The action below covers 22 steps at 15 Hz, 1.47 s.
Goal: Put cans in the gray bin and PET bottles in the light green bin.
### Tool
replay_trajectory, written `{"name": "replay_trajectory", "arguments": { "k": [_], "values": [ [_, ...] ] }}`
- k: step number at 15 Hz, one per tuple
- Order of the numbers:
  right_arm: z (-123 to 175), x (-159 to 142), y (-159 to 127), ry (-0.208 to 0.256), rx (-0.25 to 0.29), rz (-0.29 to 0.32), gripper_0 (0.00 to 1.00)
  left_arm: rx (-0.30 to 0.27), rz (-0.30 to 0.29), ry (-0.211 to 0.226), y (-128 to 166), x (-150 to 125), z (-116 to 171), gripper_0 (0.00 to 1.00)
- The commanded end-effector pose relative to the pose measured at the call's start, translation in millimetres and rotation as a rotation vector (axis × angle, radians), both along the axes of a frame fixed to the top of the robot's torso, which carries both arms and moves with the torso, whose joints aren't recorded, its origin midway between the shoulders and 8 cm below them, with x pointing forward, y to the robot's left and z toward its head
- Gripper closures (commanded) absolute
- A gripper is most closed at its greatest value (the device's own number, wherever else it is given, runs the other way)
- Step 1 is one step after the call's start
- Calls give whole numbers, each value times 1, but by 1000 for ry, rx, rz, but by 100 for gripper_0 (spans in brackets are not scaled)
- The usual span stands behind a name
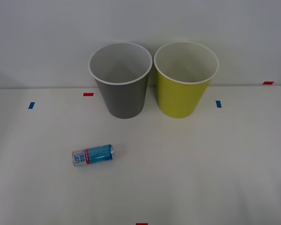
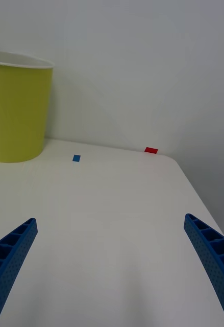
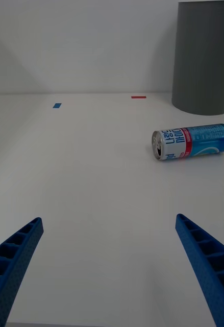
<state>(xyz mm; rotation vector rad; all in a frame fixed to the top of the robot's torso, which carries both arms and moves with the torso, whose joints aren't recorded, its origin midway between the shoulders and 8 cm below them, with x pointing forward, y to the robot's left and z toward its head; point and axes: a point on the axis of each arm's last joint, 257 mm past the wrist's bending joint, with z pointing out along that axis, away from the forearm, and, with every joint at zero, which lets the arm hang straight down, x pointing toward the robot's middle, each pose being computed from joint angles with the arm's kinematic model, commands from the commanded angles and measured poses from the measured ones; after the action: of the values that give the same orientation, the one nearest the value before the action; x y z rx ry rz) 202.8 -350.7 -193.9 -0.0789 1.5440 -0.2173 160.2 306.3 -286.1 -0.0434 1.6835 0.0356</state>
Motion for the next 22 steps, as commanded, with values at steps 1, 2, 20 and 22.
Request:
{"name": "replay_trajectory", "arguments": {
  "k": [1, 2, 20, 22],
  "values": [
    [0, 0, 0, 0, 0, 0, 0, 14, -75, -28, -6, 14, 8, 0],
    [0, 0, 0, 0, 0, 0, 0, 7, -113, -38, -11, 19, 11, 0],
    [0, 0, 0, 0, 0, 0, 0, 293, -536, 45, -35, 107, 24, 0],
    [0, 0, 0, 0, 0, 0, 0, 359, -549, 62, -34, 120, 28, 0]
  ]
}}
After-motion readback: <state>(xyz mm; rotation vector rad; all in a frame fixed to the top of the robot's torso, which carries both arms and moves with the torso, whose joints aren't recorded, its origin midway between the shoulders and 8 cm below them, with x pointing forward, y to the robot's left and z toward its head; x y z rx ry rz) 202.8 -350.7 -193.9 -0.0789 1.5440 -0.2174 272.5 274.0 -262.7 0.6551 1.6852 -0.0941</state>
